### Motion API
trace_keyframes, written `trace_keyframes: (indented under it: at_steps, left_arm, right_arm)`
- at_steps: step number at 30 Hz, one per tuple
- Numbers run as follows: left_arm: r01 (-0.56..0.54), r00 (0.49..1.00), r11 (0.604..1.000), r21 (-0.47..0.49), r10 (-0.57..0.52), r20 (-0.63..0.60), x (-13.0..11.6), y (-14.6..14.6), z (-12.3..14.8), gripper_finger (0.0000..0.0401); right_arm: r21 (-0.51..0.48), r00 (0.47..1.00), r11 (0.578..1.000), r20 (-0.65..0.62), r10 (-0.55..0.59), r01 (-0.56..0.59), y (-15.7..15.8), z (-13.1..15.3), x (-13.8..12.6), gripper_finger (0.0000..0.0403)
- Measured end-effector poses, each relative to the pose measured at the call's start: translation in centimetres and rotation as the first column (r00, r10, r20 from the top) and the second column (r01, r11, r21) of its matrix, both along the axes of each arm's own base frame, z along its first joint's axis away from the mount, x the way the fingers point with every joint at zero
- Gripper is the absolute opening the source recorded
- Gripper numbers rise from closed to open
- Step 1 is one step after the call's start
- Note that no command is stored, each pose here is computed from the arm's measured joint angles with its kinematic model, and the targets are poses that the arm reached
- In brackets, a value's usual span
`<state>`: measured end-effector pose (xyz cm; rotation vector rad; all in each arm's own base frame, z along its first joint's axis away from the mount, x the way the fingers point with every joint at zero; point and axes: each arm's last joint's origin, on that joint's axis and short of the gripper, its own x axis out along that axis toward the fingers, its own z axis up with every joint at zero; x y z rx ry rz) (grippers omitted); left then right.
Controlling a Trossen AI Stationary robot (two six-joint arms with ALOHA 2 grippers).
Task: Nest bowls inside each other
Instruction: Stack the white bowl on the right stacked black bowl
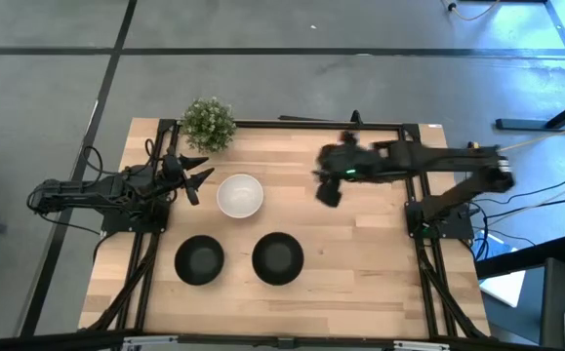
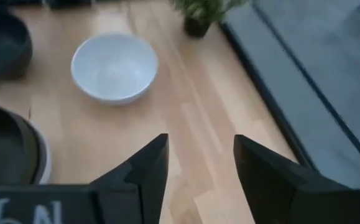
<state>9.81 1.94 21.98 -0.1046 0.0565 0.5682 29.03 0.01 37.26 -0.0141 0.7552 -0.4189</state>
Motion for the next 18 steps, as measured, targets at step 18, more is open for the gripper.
trace_keyframes:
  at_steps: [18]
  left_arm:
    - [-0.004,1.0,1.0,0.001,0.004,-0.001,0.0,0.0,0.0,0.0183]
  right_arm:
    - [0.039,0.869,0.997,0.494,0.041,-0.069,-0.3,-11.3,-11.5,0.0181]
